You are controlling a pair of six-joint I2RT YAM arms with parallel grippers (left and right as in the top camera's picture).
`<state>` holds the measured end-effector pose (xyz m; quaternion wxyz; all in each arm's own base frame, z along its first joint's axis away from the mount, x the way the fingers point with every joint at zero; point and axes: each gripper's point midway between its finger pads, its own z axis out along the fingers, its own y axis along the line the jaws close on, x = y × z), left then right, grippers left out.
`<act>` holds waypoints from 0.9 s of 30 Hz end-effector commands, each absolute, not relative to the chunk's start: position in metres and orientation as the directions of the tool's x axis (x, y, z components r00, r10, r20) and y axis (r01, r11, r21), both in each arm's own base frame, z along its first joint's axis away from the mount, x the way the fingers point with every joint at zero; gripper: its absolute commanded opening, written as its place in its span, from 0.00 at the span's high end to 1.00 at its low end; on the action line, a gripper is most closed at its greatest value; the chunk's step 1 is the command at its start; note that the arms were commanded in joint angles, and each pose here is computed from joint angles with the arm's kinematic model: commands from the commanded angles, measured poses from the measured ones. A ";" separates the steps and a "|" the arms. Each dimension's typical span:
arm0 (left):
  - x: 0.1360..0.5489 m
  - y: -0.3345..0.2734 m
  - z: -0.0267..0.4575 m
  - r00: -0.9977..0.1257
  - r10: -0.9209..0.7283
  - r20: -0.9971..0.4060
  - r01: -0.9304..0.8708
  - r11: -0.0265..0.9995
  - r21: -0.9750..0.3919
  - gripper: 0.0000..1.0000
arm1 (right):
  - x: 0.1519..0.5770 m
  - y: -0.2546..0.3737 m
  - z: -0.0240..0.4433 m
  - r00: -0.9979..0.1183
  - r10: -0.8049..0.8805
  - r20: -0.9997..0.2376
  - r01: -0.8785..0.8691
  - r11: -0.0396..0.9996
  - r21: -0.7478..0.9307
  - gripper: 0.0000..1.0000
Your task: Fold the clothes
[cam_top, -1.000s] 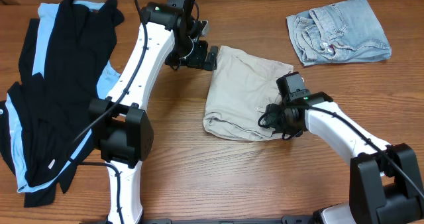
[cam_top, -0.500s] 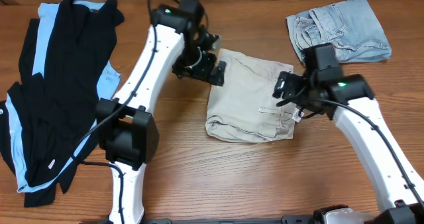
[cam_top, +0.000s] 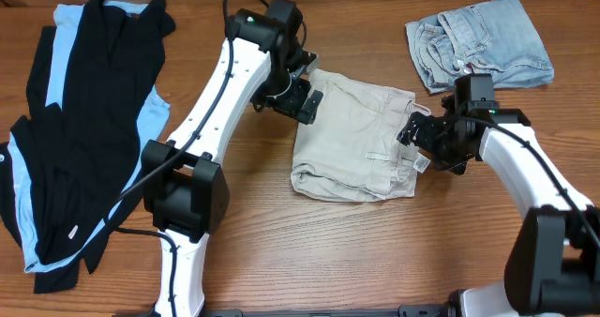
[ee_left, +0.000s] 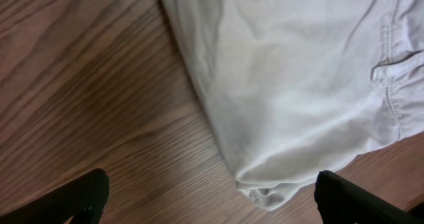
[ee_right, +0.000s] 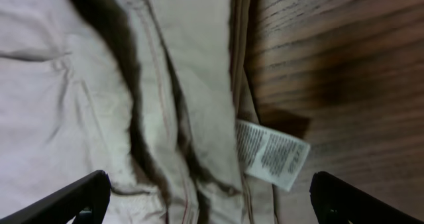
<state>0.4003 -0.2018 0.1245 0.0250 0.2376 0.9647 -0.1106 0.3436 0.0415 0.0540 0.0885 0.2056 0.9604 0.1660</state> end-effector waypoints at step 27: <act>0.398 -0.198 0.123 -0.888 0.451 -0.085 0.459 0.868 -0.191 0.00 | 0.388 0.150 0.026 -0.978 0.200 -0.066 0.050 0.525 0.849 0.94</act>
